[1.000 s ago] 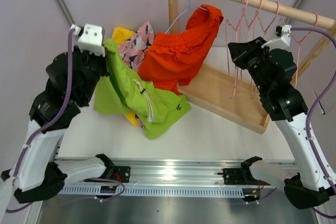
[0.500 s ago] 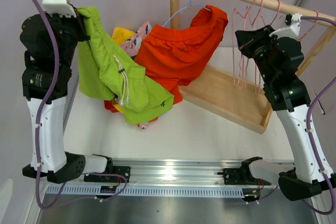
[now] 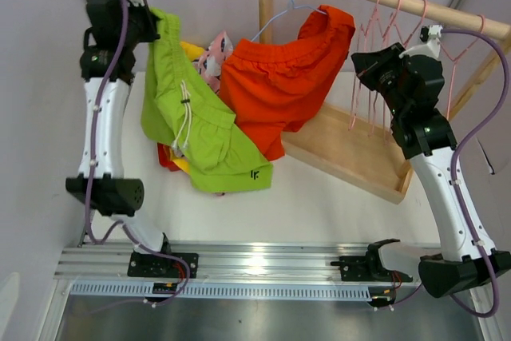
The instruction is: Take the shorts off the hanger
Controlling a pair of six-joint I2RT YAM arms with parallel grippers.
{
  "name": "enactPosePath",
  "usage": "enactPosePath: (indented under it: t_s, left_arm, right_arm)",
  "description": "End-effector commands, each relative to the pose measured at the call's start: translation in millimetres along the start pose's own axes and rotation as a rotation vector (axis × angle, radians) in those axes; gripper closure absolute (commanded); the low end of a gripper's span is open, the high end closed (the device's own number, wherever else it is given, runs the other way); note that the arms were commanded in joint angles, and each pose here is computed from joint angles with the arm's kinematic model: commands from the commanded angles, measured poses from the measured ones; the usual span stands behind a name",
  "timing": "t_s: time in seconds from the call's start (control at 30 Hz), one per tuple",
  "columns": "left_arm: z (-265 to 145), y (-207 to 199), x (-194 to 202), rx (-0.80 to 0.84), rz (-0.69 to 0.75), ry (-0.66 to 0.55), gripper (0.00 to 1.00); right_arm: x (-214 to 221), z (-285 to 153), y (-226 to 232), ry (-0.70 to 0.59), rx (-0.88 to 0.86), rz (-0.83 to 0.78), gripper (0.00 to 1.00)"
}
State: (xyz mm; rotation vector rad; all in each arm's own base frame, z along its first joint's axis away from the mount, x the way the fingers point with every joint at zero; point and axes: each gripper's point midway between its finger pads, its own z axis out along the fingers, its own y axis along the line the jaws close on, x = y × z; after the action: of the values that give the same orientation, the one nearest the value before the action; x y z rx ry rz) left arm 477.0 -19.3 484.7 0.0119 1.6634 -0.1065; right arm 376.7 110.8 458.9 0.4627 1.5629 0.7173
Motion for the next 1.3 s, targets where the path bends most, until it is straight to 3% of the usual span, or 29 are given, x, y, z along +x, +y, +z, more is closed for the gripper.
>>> enactPosePath:
  t_s: [0.0, 0.03, 0.1, 0.17, 0.2, 0.23, 0.3, 0.37, 0.47, 0.67, 0.77, 1.0, 1.27]
  left_arm:
    - [41.7, -14.8, 49.3, 0.107, -0.084, 0.102, 0.92]
    - [47.1, -15.6, 56.9, 0.114, -0.092, 0.112, 0.8]
    - [67.4, -14.3, 94.1, 0.12, -0.107, 0.168, 0.71]
    - [81.4, -10.6, 117.8, 0.105, -0.117, 0.217, 0.41]
    - [83.9, -9.7, 118.6, 0.096, -0.129, 0.24, 0.28]
    - [97.6, -4.9, 145.8, 0.071, -0.146, 0.308, 0.01]
    - [97.4, -2.8, 141.9, 0.047, -0.166, 0.332, 0.01]
    - [84.7, -0.4, 129.3, 0.023, -0.17, 0.302, 0.01]
    - [44.9, 3.1, 86.3, -0.015, -0.165, 0.17, 0.01]
    - [-43.4, -4.9, 42.7, -0.026, -0.165, 0.05, 0.01]
    - [-68.2, -14.3, 56.8, -0.001, -0.159, 0.047, 0.01]
    - [-146.0, -42.8, 94.1, 0.127, -0.179, 0.014, 0.01]
    - [-178.8, -53.1, 170.3, 0.169, -0.251, 0.078, 0.01]
  right_arm:
    - [-6.1, -17.9, 6.2, -0.028, -0.039, 0.035, 1.0]
    - [-4.3, -19.6, 4.8, -0.024, -0.037, 0.035, 1.0]
    - [-3.2, -25.1, 3.8, -0.018, -0.034, 0.038, 1.0]
    - [-4.8, -32.4, 7.4, -0.016, -0.048, 0.033, 0.98]
    - [-5.8, -35.8, 8.7, -0.015, -0.051, 0.032, 0.74]
    - [-7.7, -40.6, 13.0, -0.014, -0.07, 0.026, 0.53]
    - [-9.5, -46.8, 13.6, -0.011, -0.064, 0.014, 0.14]
    - [-19.8, -56.2, 21.6, -0.03, -0.08, 0.004, 0.01]
    - [-30.9, -68.9, 35.1, -0.045, -0.109, -0.002, 0.01]
    - [-41.8, -85.9, 91.0, -0.055, -0.29, 0.009, 0.01]
    - [-37.2, -83.5, 132.1, -0.011, -0.43, 0.011, 0.01]
    - [12.0, -40.1, 184.7, 0.071, -0.496, -0.046, 0.01]
    - [60.3, 44.2, 180.1, 0.088, -0.374, -0.089, 0.03]
